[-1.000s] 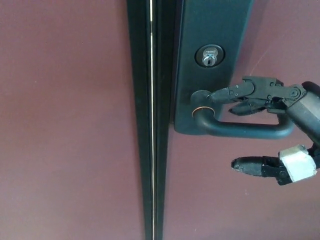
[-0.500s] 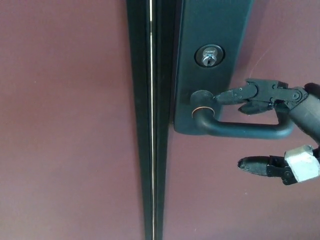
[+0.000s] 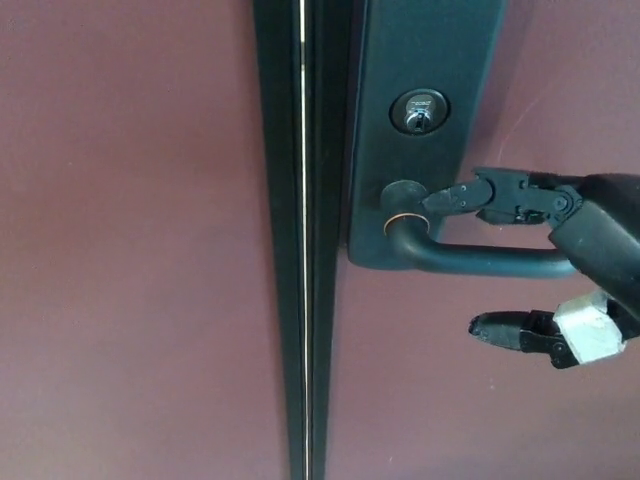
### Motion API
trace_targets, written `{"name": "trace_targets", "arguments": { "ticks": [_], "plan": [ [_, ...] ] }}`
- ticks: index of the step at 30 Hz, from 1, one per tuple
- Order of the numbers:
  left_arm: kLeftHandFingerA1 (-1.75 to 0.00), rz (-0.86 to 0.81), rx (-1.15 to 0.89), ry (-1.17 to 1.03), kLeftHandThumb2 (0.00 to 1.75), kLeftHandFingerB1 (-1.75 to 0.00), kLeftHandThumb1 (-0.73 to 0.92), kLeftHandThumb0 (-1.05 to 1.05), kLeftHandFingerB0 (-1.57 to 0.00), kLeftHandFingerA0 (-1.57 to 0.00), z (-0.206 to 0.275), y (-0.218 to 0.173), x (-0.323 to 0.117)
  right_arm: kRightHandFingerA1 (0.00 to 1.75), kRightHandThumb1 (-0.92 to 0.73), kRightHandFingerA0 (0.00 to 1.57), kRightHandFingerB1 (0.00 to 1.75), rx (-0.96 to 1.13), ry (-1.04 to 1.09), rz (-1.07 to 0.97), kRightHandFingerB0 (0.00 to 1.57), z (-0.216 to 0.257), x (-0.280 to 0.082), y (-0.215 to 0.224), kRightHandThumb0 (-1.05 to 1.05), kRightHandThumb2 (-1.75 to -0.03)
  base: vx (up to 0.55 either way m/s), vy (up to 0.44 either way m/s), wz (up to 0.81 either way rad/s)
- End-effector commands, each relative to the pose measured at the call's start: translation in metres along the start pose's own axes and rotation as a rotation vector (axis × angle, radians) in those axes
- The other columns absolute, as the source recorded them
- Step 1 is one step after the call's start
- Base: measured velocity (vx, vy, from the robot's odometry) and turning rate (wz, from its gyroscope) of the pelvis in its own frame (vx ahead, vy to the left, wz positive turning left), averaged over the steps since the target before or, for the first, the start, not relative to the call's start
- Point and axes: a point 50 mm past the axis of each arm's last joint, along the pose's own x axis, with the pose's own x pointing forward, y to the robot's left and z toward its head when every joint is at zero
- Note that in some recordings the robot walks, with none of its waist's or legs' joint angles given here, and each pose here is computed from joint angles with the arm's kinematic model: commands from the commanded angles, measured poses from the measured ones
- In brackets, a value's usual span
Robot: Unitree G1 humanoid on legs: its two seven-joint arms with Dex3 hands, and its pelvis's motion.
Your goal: The robot walks towards the door handle and put its right hand on it and twist the handle
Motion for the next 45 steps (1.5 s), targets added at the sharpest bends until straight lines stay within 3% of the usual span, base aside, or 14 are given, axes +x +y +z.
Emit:
{"name": "trace_targets", "arguments": {
  "ticks": [1, 30, 39, 40, 43, 44, 45],
  "plan": [
    [-0.47, -0.001, 0.002, 0.000, 0.58, -0.39, 0.60, -0.29, -0.47, -0.64, -0.0012, 0.0024, -0.0005, 0.41, -0.50, 0.49, 0.36, -0.099, 0.032, -0.001, 0.41, -0.0025, 0.0046, 0.0002, -0.43, -0.55, 0.00, 0.000, 0.00],
    [-0.46, -0.002, 0.002, 0.003, 0.58, -0.39, 0.60, -0.30, -0.47, -0.63, -0.0020, 0.0042, -0.0008, 0.40, -0.51, 0.47, 0.36, -0.150, 0.101, 0.066, 0.40, -0.0062, 0.0050, 0.0049, -0.45, -0.56, 0.00, 0.000, 0.00],
    [-0.46, 0.008, 0.000, -0.001, 0.58, -0.39, 0.59, -0.30, -0.48, -0.63, -0.0002, 0.0036, -0.0003, 0.41, -0.51, 0.51, 0.37, -0.177, 0.130, 0.117, 0.48, -0.0026, 0.0004, 0.0019, -0.46, -0.55, 0.00, 0.000, 0.00],
    [-0.46, 0.007, 0.006, 0.000, 0.57, -0.39, 0.59, -0.29, -0.48, -0.62, -0.0008, 0.0037, -0.0005, 0.54, -0.43, 0.52, 0.52, -0.178, 0.136, 0.140, 0.51, -0.0010, 0.0002, 0.0015, -0.50, -0.78, 0.00, 0.000, 0.00],
    [-0.46, 0.005, 0.014, 0.002, 0.57, -0.39, 0.59, -0.29, -0.48, -0.62, -0.0017, 0.0039, -0.0007, 0.54, -0.43, 0.52, 0.52, -0.179, 0.148, 0.176, 0.51, 0.0015, -0.0004, 0.0008, -0.50, -0.78, 0.00, 0.000, 0.00],
    [-0.46, 0.003, 0.014, 0.002, 0.57, -0.39, 0.59, -0.29, -0.48, -0.62, -0.0023, 0.0040, -0.0009, 0.46, -0.52, 0.67, 0.44, -0.168, 0.157, 0.200, 0.66, 0.0019, 0.0007, 0.0018, -0.46, -0.56, 0.00, 0.000, 0.00],
    [-0.46, 0.002, 0.013, 0.001, 0.57, -0.39, 0.59, -0.29, -0.48, -0.62, -0.0031, 0.0042, -0.0012, 0.46, -0.52, 0.67, 0.44, -0.151, 0.168, 0.234, 0.66, 0.0025, 0.0024, 0.0033, -0.46, -0.56, 0.00, 0.000, 0.00]
  ]
}}
